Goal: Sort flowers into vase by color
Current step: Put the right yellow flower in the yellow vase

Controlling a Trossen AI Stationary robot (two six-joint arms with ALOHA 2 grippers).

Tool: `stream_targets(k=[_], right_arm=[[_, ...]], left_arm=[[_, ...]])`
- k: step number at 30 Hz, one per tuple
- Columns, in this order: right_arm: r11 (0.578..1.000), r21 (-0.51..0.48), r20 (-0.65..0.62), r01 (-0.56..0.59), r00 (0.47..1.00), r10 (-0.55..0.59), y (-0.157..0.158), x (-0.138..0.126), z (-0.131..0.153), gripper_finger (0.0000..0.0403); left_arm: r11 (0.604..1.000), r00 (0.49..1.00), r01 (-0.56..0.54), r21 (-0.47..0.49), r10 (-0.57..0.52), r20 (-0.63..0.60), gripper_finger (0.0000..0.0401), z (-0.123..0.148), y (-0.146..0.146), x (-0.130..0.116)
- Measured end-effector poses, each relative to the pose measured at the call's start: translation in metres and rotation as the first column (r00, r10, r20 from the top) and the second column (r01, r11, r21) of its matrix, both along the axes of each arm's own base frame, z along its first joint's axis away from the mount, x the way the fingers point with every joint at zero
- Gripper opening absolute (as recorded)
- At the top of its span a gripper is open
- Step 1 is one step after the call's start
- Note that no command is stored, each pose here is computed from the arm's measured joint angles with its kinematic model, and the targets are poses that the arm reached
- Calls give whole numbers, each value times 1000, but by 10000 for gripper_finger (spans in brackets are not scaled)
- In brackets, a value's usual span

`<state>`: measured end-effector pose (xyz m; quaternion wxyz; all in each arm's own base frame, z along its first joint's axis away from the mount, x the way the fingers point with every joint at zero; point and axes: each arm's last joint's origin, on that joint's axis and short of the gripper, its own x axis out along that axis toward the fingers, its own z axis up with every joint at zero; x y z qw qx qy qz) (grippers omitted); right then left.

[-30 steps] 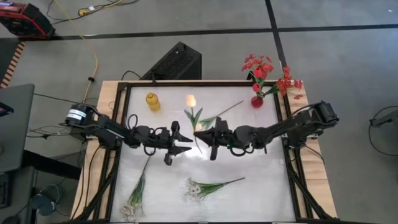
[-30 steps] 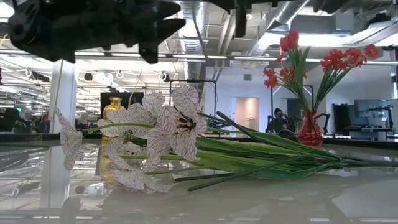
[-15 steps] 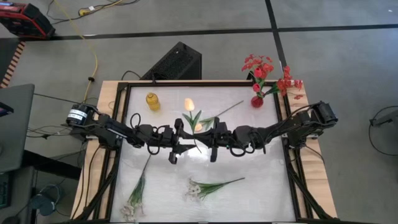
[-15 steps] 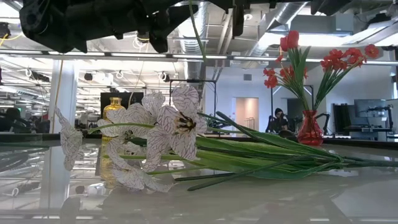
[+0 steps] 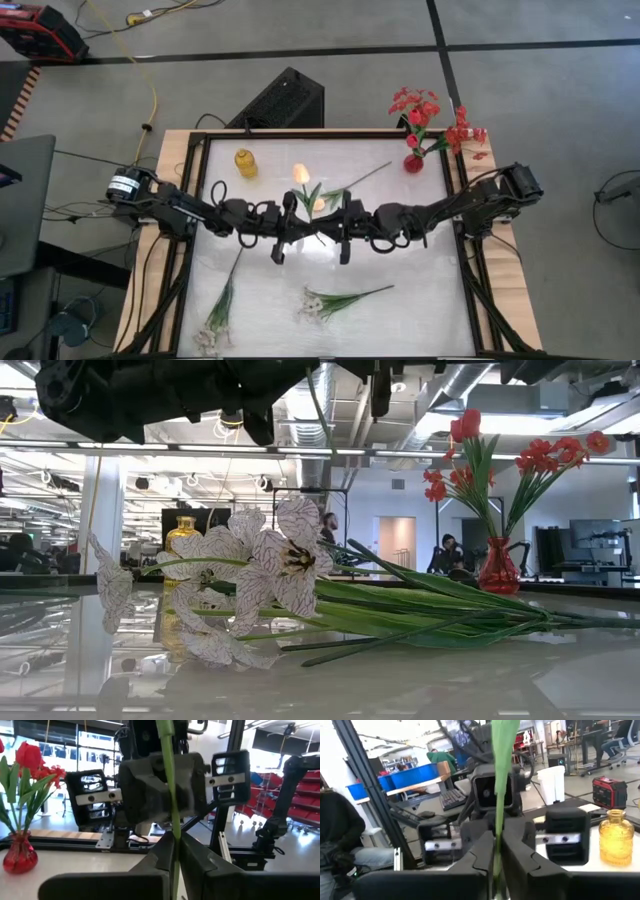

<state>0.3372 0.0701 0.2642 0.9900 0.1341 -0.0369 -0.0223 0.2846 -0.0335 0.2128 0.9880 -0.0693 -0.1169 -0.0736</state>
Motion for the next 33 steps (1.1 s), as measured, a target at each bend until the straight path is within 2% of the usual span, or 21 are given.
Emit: stream_targets(k=[5,11,13,16,18,20,23,30,33], right_arm=[[1000,-12,-5,2,1000,-2,0,-1,1,99],[995,-96,-134,-5,991,-8,-3,-12,4,147],[996,-94,-200,-8,980,-11,-4,-16,2,158],[997,-77,-283,-13,959,-10,-2,-18,-7,166],[997,-76,-320,-17,947,-8,0,-18,-13,167],[996,-84,-372,-26,928,-7,2,-18,-20,167],[995,-95,-427,-35,904,-10,4,-18,-30,164],[984,-168,-498,-59,867,-33,9,-10,-54,160],[970,-226,-520,-83,853,-48,9,-7,-63,160]], left_arm=[[1000,1000,1,1,-1,1,2,0,0,0],[998,998,-42,39,43,-52,1,15,12,-11],[994,993,-79,71,85,-82,1,25,17,-20],[969,970,-206,134,220,-98,0,44,27,-39],[925,932,-327,191,350,-97,0,55,34,-53],[865,873,-442,238,476,-107,0,63,41,-68],[779,785,-561,280,608,-118,0,72,53,-89],[601,586,-739,303,796,-152,0,78,91,-123],[564,535,-777,279,826,-179,0,75,109,-130]])
